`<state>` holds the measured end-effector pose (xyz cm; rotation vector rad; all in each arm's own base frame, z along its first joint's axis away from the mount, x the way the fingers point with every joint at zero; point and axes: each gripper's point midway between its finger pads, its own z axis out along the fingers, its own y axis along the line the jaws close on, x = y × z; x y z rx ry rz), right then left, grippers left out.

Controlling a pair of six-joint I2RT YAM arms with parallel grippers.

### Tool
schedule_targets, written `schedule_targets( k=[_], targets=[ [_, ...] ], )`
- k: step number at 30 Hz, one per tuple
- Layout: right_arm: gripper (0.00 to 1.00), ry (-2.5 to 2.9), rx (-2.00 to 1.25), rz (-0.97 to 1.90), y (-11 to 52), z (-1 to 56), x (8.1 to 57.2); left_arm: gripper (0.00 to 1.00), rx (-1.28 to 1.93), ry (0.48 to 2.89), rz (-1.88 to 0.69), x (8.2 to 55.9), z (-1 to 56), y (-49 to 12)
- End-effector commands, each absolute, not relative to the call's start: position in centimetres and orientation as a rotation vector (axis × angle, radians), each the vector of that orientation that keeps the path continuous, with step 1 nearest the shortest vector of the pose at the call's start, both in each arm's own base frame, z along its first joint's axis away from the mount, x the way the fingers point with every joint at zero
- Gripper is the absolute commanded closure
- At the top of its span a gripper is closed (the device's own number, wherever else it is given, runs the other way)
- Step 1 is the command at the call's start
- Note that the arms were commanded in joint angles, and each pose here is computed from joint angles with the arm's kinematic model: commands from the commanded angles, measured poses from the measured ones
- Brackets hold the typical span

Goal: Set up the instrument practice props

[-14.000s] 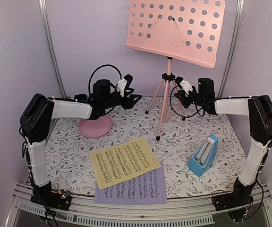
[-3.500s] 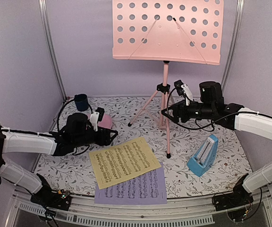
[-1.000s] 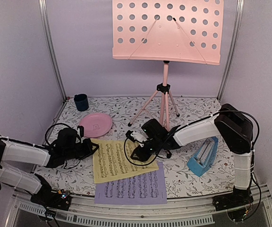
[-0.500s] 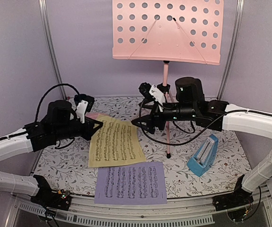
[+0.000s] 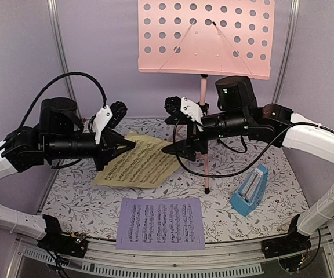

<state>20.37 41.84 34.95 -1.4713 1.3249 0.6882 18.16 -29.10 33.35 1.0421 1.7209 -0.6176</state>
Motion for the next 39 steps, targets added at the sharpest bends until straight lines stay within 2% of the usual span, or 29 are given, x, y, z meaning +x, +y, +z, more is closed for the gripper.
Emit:
schedule_targets(
  k=[1, 4, 12, 14, 16, 18, 21, 22, 23, 25, 29, 35, 39],
  targets=[
    [0.16, 1.341, -1.572, 0.683, 42.6, 33.7, 18.4, 1.00, 1.223, 1.691, -0.558, 16.3, 32.8, -30.8],
    [0.22, 1.402, -1.603, 0.639, 43.3, 31.9, 18.0, 1.00, 1.255, 1.651, -0.550, 15.9, 33.7, -31.9],
    [0.61, 1.539, -1.588, 0.583, 42.9, 29.3, 18.2, 1.00, 1.262, 1.535, -0.536, 15.3, 36.2, -32.8],
    [0.76, 1.552, -1.576, 0.587, 42.8, 29.3, 18.2, 1.00, 1.261, 1.512, -0.542, 15.2, 36.6, -33.1],
    [1.00, 1.557, -1.555, 0.596, 42.9, 29.8, 18.2, 1.00, 1.244, 1.499, -0.542, 15.3, 36.8, -33.2],
    [1.00, 1.547, -1.513, 0.606, 42.8, 30.8, 18.4, 0.94, 1.187, 1.500, -0.538, 15.8, 37.2, -33.0],
    [1.00, 1.503, -1.446, 0.632, 42.3, 32.8, 18.2, 0.66, 1.051, 1.473, -0.577, 16.3, 38.5, -31.7],
    [1.00, 1.479, -1.422, 0.642, 42.0, 33.8, 18.1, 0.52, 1.001, 1.455, -0.600, 16.4, 39.1, -31.0],
    [1.00, 1.461, -1.403, 0.654, 41.8, 34.6, 18.0, 0.44, 0.951, 1.446, -0.617, 16.6, 39.4, -30.3],
    [1.00, 1.424, -1.360, 0.671, 41.4, 36.3, 17.8, 0.33, 0.859, 1.430, -0.644, 17.2, 40.0, -28.7],
    [1.00, 1.380, -1.265, 0.672, 40.0, 39.7, 18.5, 0.29, 0.717, 1.443, -0.645, 19.0, 40.4, -26.2],
    [1.00, 1.299, -1.038, 0.648, 35.8, 47.3, 20.1, 0.31, 0.626, 1.423, -0.609, 21.3, 42.3, -25.3],
    [1.00, 1.204, -0.836, 0.621, 31.6, 54.0, 20.6, 0.34, 0.623, 1.364, -0.587, 22.8, 46.3, -27.0]
  ],
)
